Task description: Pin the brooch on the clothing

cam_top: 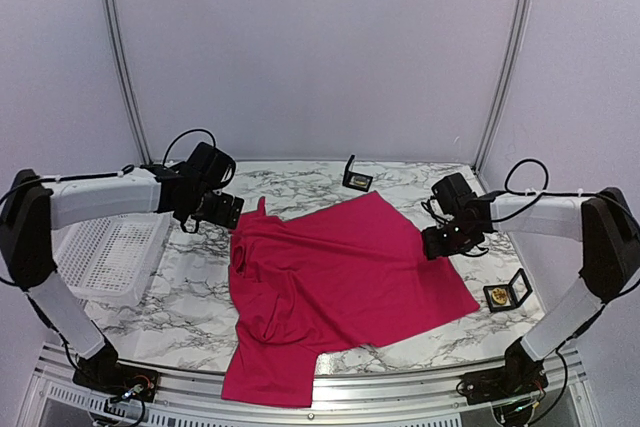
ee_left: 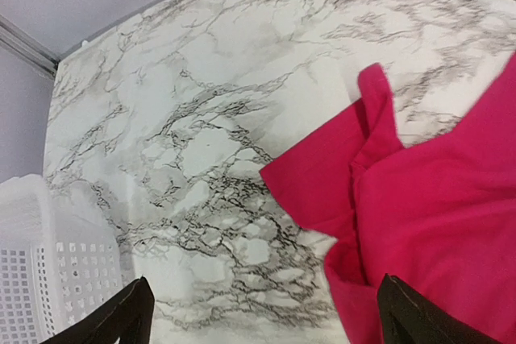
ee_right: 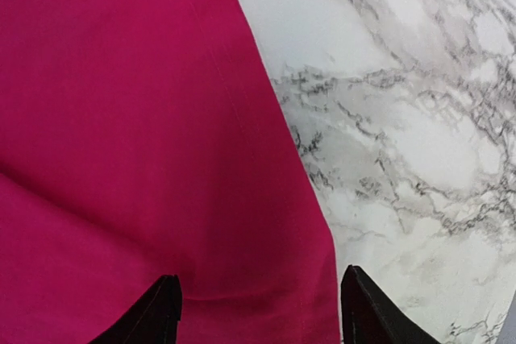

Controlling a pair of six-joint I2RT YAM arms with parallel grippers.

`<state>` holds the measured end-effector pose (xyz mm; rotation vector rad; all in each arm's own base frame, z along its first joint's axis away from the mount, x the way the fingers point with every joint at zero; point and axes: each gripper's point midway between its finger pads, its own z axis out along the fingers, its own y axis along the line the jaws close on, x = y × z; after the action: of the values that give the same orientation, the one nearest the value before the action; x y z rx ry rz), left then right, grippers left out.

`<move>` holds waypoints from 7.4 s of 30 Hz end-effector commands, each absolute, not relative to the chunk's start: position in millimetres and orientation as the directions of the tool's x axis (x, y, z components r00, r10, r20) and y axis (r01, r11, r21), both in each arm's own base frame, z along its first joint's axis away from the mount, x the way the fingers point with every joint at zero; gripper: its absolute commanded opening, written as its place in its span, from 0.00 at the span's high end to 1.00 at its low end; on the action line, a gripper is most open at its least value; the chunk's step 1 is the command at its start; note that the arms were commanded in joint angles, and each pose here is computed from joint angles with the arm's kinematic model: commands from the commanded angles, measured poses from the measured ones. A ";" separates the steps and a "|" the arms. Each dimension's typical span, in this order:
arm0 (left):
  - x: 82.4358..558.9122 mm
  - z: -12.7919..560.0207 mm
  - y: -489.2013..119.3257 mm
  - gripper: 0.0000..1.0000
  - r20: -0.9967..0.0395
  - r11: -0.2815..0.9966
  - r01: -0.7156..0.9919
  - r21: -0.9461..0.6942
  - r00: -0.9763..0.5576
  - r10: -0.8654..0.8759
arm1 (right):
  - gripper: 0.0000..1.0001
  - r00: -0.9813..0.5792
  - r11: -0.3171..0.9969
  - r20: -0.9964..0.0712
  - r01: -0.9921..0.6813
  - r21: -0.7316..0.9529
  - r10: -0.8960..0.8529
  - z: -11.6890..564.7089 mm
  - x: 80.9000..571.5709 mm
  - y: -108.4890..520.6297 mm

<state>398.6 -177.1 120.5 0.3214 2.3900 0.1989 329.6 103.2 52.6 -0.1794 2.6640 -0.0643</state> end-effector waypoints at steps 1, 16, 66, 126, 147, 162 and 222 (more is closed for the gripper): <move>349.3 150.6 -207.9 0.01 -0.670 0.942 0.292 0.165 -0.668 0.325 | 0.36 -0.808 0.981 -0.559 -0.188 -0.056 -0.187 109.1 366.8 122.7; 317.0 88.6 -270.0 0.50 -0.569 0.910 0.408 -0.066 -0.765 0.301 | 1.00 -0.734 0.886 -0.654 -0.412 0.213 -0.184 67.5 523.4 250.9; 278.1 71.2 -249.4 0.46 -0.523 0.877 0.471 -0.099 -0.774 0.357 | 0.86 -0.789 0.941 -0.593 -0.306 0.146 -0.165 99.7 406.6 203.9; 231.1 190.5 -143.0 0.42 -0.797 0.973 -0.044 -0.226 -0.566 -0.210 | 0.98 -0.114 -0.010 -0.730 -0.987 0.163 -0.674 53.8 91.2 500.4; 281.8 160.9 -159.6 0.35 -0.722 0.996 0.063 0.058 -0.687 0.086 | 1.00 -0.076 -0.063 -0.665 -0.981 0.182 -0.743 135.2 48.7 404.5; 509.7 114.2 -234.2 0.54 -0.617 0.955 0.252 0.159 -0.729 0.295 | 1.00 -0.690 0.983 -0.718 -0.179 0.047 -0.091 155.0 445.6 128.2; 466.7 53.1 -183.8 0.50 -0.540 0.968 0.180 0.172 -0.805 0.246 | 1.00 -0.783 0.981 -0.622 -0.140 0.132 -0.028 55.6 583.7 94.4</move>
<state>509.9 -180.6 151.2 0.3116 2.2534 0.2189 575.1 96.9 85.9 -0.1505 2.4194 0.1795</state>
